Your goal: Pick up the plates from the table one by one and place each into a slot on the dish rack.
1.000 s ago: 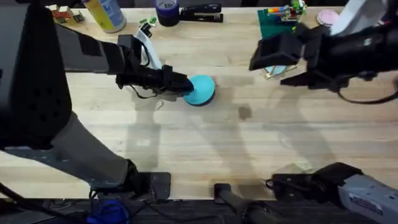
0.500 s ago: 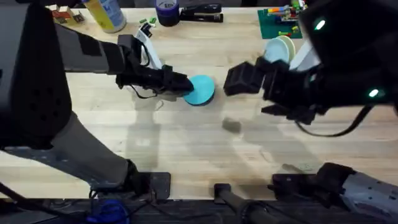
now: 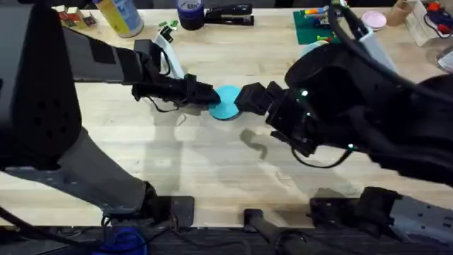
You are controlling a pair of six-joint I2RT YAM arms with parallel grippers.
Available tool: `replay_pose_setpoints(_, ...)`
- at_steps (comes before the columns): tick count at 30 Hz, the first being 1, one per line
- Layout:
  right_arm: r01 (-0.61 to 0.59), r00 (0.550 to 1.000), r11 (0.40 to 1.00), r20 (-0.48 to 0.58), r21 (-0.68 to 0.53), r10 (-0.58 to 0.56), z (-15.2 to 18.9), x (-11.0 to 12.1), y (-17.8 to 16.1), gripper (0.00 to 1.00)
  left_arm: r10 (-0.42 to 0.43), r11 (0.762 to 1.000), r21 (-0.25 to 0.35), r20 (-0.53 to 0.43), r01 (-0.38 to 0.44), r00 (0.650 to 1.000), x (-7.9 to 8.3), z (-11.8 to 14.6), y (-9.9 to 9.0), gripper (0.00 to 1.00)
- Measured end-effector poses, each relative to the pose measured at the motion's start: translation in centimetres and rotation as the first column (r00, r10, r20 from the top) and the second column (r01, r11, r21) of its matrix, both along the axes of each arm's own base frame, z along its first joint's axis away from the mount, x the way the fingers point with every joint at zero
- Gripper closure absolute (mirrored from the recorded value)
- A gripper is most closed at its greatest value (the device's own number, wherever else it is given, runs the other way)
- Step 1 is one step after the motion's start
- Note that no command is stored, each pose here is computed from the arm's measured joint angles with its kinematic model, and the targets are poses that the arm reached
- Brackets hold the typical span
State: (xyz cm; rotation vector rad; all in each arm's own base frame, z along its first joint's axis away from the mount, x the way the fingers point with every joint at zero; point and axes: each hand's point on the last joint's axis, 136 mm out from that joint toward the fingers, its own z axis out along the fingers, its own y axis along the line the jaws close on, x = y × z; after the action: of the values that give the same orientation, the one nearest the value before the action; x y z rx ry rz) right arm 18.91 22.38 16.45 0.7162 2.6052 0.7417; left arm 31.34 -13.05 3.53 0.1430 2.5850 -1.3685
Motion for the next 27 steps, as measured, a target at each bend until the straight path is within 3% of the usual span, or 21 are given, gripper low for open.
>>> replay_pose_setpoints(11,0.105,0.994,0.992,-0.023,0.074,-0.103,-1.7,0.6,0.4,0.007,0.000,1.000,0.000,0.000,0.000,1.000,0.0,0.0,0.0,0.961)
replay_pose_setpoints(27,0.096,0.995,0.995,-0.007,0.040,-0.096,-3.6,2.0,1.9,0.007,0.000,1.000,0.000,0.000,0.000,1.000,0.0,0.0,0.0,0.962)
